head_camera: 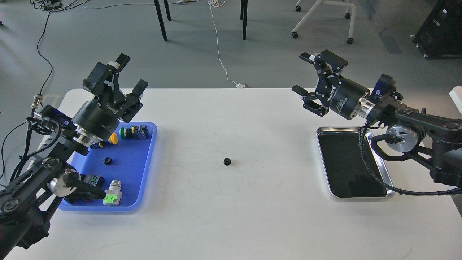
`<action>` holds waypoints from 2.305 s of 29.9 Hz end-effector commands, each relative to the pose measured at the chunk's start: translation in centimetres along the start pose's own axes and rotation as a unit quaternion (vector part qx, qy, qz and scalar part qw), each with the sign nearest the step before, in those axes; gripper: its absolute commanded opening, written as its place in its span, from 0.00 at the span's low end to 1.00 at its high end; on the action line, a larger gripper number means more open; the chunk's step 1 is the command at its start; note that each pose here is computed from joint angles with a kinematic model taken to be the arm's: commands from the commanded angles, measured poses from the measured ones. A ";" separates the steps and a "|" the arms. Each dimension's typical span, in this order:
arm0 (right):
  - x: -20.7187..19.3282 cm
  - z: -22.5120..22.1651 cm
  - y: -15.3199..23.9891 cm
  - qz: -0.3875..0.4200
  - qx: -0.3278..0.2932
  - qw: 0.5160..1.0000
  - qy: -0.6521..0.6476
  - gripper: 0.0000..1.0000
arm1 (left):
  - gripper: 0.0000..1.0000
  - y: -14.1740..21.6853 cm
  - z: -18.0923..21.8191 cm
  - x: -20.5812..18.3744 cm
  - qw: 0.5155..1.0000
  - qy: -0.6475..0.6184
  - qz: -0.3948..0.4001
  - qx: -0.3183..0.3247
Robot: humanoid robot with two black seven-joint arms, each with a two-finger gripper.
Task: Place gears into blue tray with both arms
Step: 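Retract the right gripper back above the metal tray, then reach the left gripper to the second black part and grasp it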
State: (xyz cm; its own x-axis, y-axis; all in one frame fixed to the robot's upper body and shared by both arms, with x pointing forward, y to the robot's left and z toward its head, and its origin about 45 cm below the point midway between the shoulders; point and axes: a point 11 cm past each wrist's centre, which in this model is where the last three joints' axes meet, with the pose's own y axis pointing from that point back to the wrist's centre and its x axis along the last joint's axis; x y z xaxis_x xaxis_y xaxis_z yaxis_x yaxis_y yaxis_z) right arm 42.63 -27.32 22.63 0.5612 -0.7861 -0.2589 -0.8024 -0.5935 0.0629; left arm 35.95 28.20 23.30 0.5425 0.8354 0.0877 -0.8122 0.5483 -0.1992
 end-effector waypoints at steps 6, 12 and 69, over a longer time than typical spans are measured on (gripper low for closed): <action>4.3 7.0 7.5 0.123 0.023 0.986 -0.114 0.97 | 0.98 -2.1 -4.8 -8.3 0.896 -0.318 -0.292 0.108; 5.4 6.9 9.1 0.140 0.020 0.984 -0.108 0.97 | 0.98 -4.2 -7.9 -9.9 0.758 -0.514 -0.386 0.111; 6.1 6.5 10.0 0.148 0.018 0.984 -0.099 0.97 | 0.29 -5.4 -14.2 -12.9 0.641 -0.584 -0.480 0.134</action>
State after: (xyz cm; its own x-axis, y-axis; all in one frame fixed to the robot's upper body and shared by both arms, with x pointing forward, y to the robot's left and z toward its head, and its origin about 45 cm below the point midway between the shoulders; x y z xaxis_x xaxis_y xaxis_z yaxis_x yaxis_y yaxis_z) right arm 36.70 -36.67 15.24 0.2550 -0.8699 -0.4222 -0.9322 -0.3372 0.1317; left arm 36.36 13.92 9.39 0.4170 -0.5181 0.7468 -0.3163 0.6875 0.6536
